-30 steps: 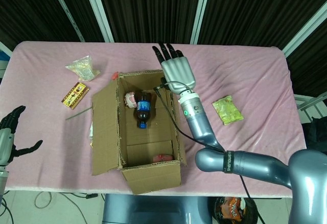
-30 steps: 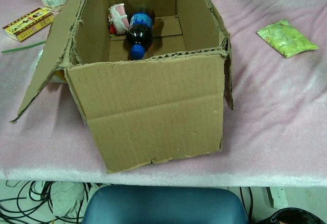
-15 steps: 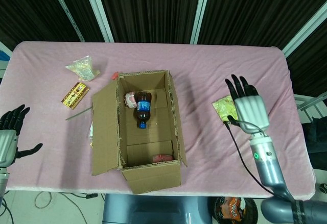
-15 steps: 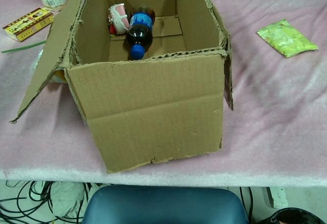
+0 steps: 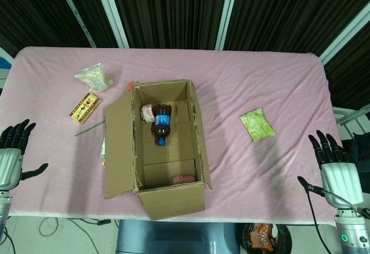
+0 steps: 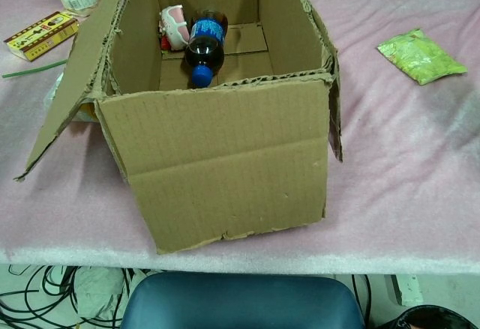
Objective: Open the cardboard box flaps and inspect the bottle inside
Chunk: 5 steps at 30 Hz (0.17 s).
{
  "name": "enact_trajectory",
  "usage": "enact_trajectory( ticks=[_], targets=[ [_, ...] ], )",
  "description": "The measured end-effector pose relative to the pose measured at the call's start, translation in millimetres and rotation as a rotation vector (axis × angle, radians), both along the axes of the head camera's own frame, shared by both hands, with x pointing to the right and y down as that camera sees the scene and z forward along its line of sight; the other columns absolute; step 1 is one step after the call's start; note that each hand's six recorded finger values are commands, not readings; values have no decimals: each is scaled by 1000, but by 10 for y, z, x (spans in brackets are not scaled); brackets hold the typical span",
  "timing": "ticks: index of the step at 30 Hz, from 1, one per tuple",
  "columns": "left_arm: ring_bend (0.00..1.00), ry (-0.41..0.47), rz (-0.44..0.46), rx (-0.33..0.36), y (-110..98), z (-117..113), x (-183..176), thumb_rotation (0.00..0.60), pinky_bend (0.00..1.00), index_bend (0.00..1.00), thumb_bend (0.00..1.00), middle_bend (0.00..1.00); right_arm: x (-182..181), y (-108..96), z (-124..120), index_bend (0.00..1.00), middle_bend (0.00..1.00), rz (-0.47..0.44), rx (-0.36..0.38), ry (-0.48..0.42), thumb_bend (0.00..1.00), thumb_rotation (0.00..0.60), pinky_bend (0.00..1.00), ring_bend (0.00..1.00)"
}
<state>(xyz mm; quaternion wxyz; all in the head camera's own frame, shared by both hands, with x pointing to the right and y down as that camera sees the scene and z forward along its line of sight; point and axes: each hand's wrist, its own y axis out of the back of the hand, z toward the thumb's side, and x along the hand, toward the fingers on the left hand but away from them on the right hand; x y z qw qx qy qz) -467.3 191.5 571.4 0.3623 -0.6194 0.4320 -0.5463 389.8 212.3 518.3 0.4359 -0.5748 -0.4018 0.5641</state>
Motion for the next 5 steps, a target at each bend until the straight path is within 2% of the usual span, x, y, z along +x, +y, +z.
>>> enact_trajectory(
  ticks=[2, 5],
  targets=[
    [0, 1, 3, -2, 3, 9, 16, 600, 0, 0, 81, 0, 93, 84, 40, 0, 0, 3, -15, 8, 196, 420, 221, 0],
    [0, -3, 12, -8, 8, 25, 31, 600, 0, 0, 80, 0, 148, 145, 100, 0, 0, 0, -27, 5, 195, 417, 221, 0]
  ],
)
